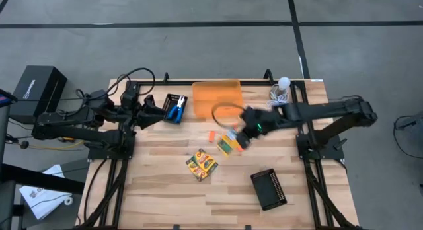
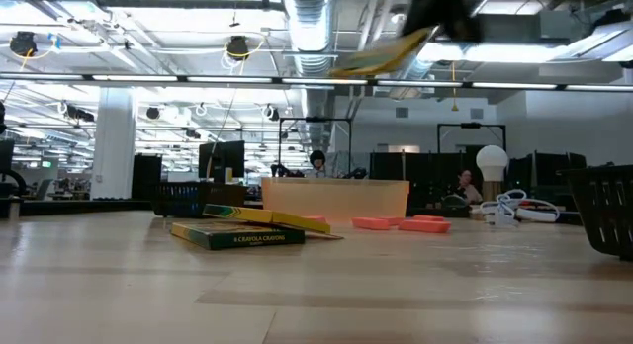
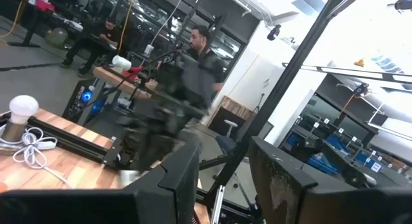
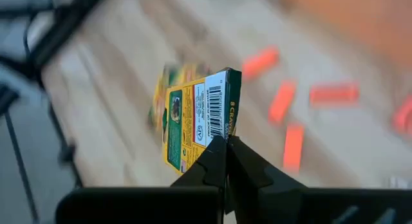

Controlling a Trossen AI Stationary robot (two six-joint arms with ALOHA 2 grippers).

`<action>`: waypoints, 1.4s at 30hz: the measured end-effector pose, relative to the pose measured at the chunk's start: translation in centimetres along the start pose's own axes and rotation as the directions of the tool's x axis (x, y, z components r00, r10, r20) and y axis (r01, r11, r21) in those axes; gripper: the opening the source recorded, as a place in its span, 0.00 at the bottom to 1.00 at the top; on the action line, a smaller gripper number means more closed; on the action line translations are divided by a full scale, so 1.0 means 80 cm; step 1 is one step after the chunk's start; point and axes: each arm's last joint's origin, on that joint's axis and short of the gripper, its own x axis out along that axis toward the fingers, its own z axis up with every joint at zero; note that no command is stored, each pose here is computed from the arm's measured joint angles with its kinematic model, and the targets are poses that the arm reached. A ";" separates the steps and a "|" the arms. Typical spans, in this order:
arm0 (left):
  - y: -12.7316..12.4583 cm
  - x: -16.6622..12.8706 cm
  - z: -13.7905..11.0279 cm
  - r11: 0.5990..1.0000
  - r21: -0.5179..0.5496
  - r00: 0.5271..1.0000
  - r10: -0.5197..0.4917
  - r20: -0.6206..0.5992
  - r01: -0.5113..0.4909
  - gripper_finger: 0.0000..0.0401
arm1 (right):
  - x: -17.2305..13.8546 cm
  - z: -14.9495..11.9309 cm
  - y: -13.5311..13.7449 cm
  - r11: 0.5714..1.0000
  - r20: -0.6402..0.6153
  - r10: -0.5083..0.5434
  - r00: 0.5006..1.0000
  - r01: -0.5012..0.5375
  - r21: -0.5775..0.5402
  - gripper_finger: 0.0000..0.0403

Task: Pick & Place School Supplies
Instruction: Put the yellow crayon box into the orange bin

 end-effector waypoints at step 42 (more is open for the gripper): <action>0.004 0.005 0.000 0.999 -0.001 0.999 0.048 0.024 -0.048 0.33 | 0.125 0.188 -0.242 0.959 0.284 0.103 0.953 -0.171 0.227 0.51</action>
